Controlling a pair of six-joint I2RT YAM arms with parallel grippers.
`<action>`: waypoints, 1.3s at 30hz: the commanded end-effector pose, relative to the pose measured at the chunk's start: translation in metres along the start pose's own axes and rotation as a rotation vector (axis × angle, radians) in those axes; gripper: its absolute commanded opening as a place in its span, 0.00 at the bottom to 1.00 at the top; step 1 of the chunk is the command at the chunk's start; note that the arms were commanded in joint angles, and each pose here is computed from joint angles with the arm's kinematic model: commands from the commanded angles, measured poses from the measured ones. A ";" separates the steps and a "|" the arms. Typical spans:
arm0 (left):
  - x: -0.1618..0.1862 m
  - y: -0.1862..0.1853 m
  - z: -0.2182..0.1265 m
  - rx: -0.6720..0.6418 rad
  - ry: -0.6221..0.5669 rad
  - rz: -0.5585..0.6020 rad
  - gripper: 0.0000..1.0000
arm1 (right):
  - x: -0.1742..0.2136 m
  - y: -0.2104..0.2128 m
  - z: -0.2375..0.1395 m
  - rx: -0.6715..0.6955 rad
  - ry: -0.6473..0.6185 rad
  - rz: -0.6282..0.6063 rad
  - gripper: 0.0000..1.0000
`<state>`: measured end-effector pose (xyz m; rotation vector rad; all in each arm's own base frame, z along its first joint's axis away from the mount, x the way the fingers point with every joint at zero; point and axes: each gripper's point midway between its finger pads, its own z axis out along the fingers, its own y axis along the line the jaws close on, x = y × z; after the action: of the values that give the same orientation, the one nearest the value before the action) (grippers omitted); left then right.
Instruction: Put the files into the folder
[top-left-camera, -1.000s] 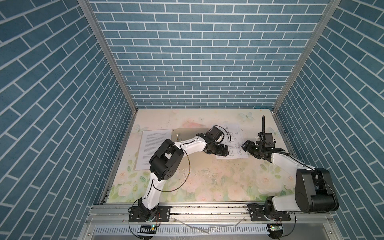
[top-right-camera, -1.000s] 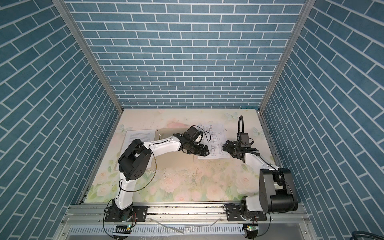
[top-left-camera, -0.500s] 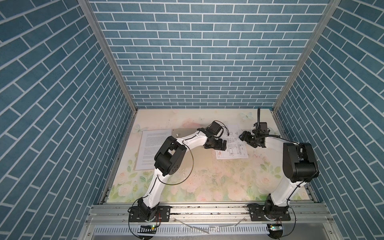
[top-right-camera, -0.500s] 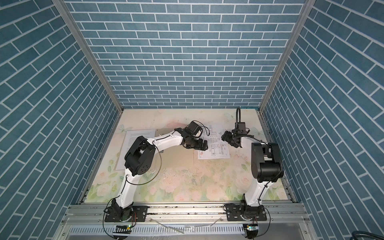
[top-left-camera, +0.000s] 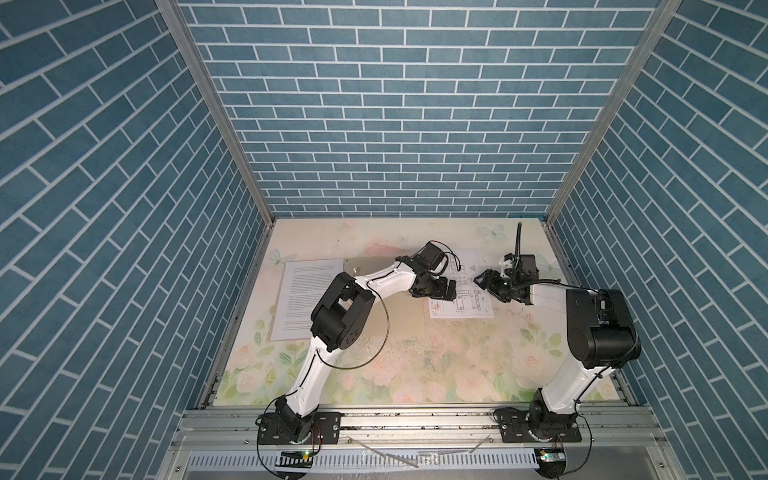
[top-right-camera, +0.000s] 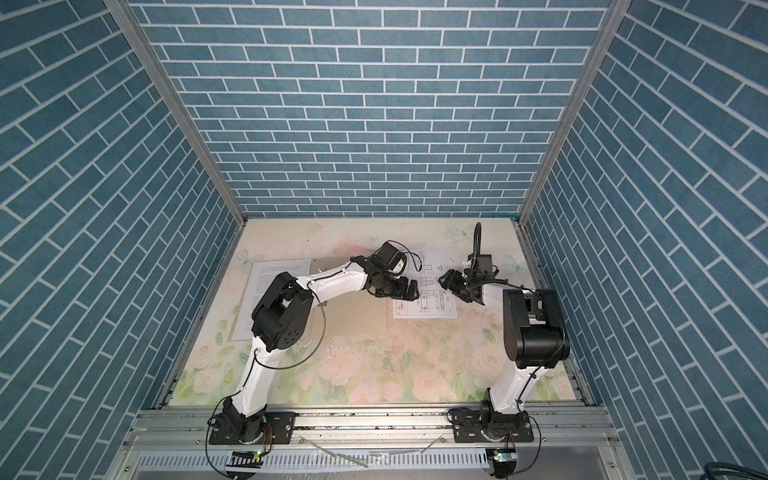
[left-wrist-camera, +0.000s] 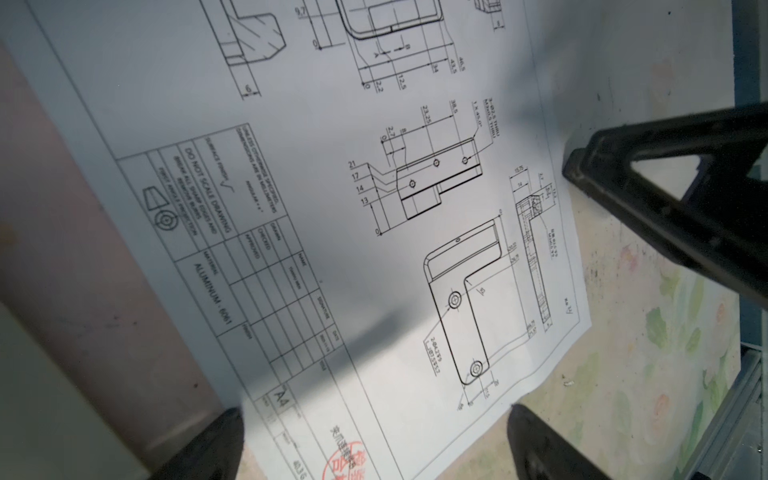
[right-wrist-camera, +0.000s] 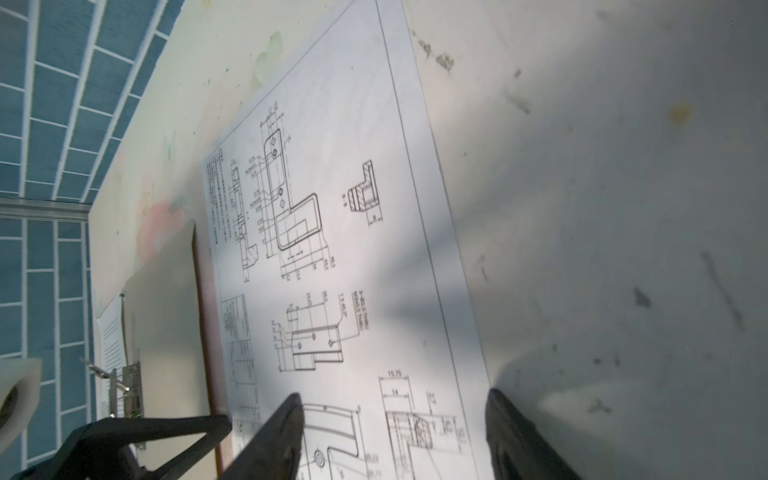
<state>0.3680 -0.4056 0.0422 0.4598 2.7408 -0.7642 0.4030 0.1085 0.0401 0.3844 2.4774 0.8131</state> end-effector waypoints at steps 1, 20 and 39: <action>0.049 0.014 0.026 -0.017 0.143 -0.054 1.00 | 0.042 -0.013 -0.001 -0.003 0.095 0.119 0.68; 0.080 -0.001 0.014 0.001 0.138 -0.030 0.98 | 0.063 -0.017 -0.054 0.077 0.003 0.089 0.73; 0.000 0.031 -0.009 -0.108 0.013 -0.011 1.00 | -0.043 0.000 0.001 0.130 -0.073 -0.066 0.79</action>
<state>0.3702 -0.3857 0.0470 0.4257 2.7474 -0.6780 0.4278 0.0951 0.0556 0.4115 2.4531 0.6582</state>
